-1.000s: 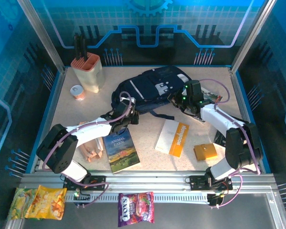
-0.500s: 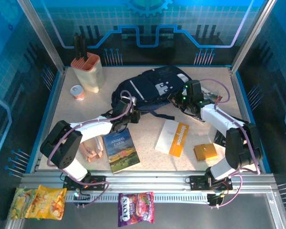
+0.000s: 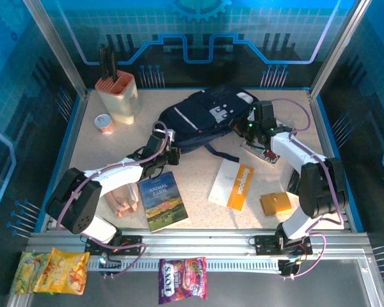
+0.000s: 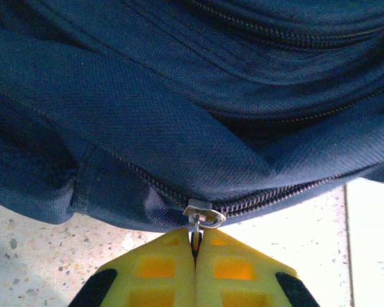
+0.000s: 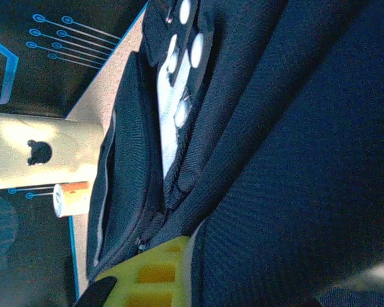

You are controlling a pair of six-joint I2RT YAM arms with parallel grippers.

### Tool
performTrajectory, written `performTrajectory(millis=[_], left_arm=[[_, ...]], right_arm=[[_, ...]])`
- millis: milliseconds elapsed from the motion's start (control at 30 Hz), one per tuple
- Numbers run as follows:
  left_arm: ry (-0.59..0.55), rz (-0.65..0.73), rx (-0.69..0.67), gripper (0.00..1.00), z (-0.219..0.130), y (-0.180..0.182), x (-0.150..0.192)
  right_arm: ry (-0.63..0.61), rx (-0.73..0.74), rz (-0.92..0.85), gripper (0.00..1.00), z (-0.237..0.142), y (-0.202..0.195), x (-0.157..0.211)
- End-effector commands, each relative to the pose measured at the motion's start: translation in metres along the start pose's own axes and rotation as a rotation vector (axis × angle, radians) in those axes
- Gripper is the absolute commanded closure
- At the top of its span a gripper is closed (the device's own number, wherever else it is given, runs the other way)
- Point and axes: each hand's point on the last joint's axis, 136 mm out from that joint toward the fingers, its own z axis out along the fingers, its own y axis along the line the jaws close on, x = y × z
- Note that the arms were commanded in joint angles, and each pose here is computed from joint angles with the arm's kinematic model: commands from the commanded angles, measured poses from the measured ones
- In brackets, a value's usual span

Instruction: Pack the student bag

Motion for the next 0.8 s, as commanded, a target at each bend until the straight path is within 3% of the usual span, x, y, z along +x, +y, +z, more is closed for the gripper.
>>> performTrajectory(millis=[0, 67, 200, 300, 533, 767], left_arm=[[0.128, 0.039, 0.032, 1.00, -0.001, -0.002, 0.021], [0.190, 0.042, 0.048, 1.00, 0.005, -0.005, 0.029], [0.263, 0.025, 0.076, 1.00, 0.016, -0.013, 0.036], [0.297, 0.015, 0.100, 1.00, 0.020, -0.021, 0.036], [0.347, 0.027, 0.146, 1.00, 0.019, -0.044, 0.034], [0.354, 0.050, 0.176, 1.00, 0.013, -0.068, 0.025]], right_arm=[[-0.108, 0.008, -0.084, 0.97, 0.002, -0.002, -0.039], [-0.098, 0.041, -0.067, 0.86, 0.009, -0.017, -0.036], [-0.097, 0.099, 0.005, 0.48, 0.007, -0.048, -0.024], [-0.122, 0.105, 0.028, 0.31, -0.009, -0.056, -0.015], [-0.088, 0.052, 0.105, 0.22, -0.033, -0.040, 0.047], [-0.017, 0.022, 0.256, 0.20, -0.010, -0.023, 0.107]])
